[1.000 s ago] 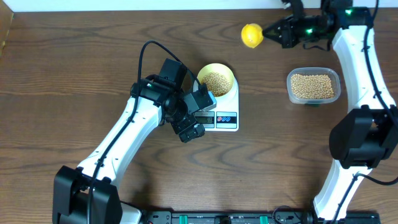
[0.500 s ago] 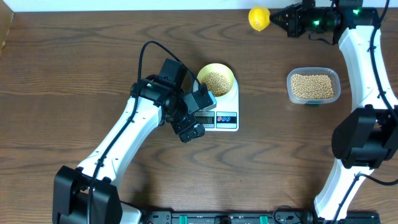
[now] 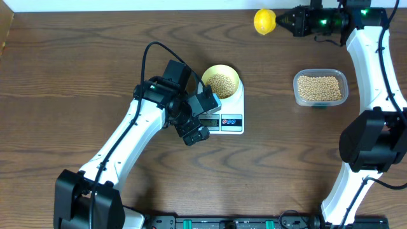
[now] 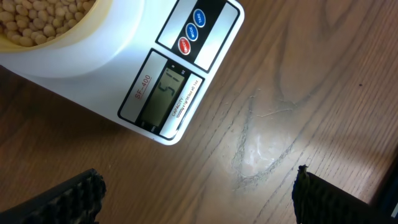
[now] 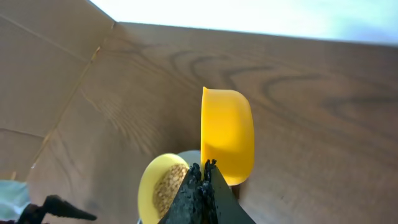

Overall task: Scoop item into bowl and weigh 50g on scale
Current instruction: 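Swing the scoop up and right away from the bowl, then lower the scoop into the yellow bowl with the right gripper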

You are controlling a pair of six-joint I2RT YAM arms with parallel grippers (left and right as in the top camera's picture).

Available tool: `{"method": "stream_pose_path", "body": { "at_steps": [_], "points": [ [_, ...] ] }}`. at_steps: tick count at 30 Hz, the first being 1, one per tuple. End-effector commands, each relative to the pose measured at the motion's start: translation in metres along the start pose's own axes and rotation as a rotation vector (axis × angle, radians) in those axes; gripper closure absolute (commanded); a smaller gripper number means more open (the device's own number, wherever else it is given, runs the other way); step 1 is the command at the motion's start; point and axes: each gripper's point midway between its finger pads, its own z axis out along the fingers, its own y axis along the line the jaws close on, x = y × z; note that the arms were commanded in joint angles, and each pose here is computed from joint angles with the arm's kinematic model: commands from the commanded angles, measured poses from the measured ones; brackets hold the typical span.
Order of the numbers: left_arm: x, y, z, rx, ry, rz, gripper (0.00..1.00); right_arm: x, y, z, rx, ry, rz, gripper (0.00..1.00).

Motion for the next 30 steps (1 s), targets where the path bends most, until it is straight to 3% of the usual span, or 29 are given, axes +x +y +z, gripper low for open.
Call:
{"method": "stream_pose_path", "body": {
  "at_steps": [1,9,17,30],
  "points": [
    [0.002,0.000,0.002,0.009,0.004,-0.002,0.02,-0.008,0.018,-0.011,-0.026,-0.014,0.006,0.99],
    [0.002,0.000,0.002,0.009,0.004,-0.002,0.02,0.005,0.029,0.000,-0.041,0.036,0.029,0.99],
    [0.002,0.000,0.002,0.009,0.004,-0.002,0.02,0.030,0.070,0.036,-0.088,0.141,0.018,0.99],
    [0.002,0.000,0.002,0.009,0.004,-0.001,0.02,0.093,0.087,0.088,0.154,0.349,-0.071,0.99]
  ]
}}
